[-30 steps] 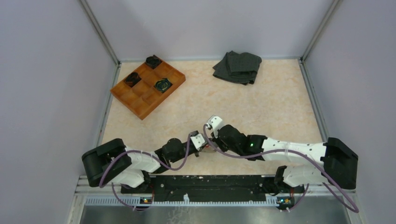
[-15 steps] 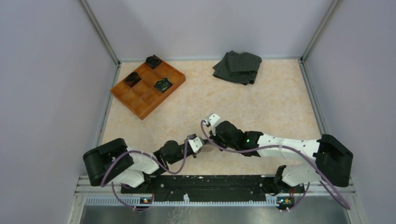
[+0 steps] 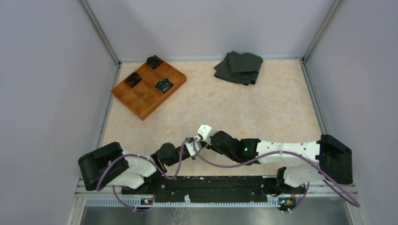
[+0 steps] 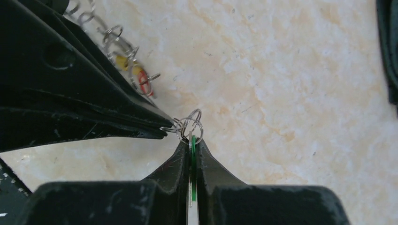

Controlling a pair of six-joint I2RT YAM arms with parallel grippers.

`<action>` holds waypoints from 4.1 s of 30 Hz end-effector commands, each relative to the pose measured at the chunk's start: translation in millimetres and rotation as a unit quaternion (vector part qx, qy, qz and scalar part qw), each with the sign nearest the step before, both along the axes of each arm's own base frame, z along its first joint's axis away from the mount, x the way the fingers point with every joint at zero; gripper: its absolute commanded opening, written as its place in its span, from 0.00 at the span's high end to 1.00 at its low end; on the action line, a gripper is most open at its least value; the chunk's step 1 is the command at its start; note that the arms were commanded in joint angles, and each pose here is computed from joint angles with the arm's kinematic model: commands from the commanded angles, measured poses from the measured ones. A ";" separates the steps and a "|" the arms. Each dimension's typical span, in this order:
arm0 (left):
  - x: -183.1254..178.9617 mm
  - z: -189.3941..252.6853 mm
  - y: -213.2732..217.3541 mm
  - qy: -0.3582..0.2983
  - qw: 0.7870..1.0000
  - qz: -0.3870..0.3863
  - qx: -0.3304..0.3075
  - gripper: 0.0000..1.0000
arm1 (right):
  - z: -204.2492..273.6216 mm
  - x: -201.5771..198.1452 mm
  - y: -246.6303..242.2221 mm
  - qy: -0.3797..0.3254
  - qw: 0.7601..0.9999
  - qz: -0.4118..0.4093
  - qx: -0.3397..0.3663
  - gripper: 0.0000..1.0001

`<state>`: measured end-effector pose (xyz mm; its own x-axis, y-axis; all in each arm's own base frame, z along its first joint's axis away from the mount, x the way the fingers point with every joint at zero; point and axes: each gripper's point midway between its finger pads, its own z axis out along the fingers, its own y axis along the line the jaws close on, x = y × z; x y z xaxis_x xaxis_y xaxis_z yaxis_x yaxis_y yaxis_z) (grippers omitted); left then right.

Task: Remove the keys from the keyring

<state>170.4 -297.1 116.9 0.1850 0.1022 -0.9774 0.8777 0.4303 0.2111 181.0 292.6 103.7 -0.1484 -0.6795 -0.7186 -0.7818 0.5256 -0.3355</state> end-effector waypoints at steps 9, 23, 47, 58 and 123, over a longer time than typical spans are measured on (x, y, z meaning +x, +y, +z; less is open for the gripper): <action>-14.7 57.6 -2.8 -0.059 0.994 -0.036 -0.088 1.00 | 30.7 8.5 -1.8 -0.119 0.991 0.047 -0.033 1.00; -4.6 49.1 -3.4 -0.018 0.996 -0.008 -0.085 0.74 | 48.4 -16.3 14.4 -0.077 0.993 0.089 0.029 1.00; -5.7 30.8 -14.5 0.019 0.997 -0.021 -0.069 0.73 | 56.9 -10.1 16.4 -0.062 0.996 0.039 0.048 1.00; -7.9 30.4 -1.5 0.036 0.995 -0.004 -0.098 0.72 | 62.3 -11.0 15.2 -0.043 0.993 0.018 0.109 1.00; -12.5 38.2 -16.8 -0.011 0.997 -0.044 -0.064 1.00 | 38.7 0.2 -37.9 -0.008 0.996 -0.052 0.072 1.00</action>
<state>162.6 -312.6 145.3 0.1613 -0.0238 -0.9866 0.9075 0.3966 0.1388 172.2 269.4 140.9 -0.1771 -0.5570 -0.8114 -0.7589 0.6023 -0.2477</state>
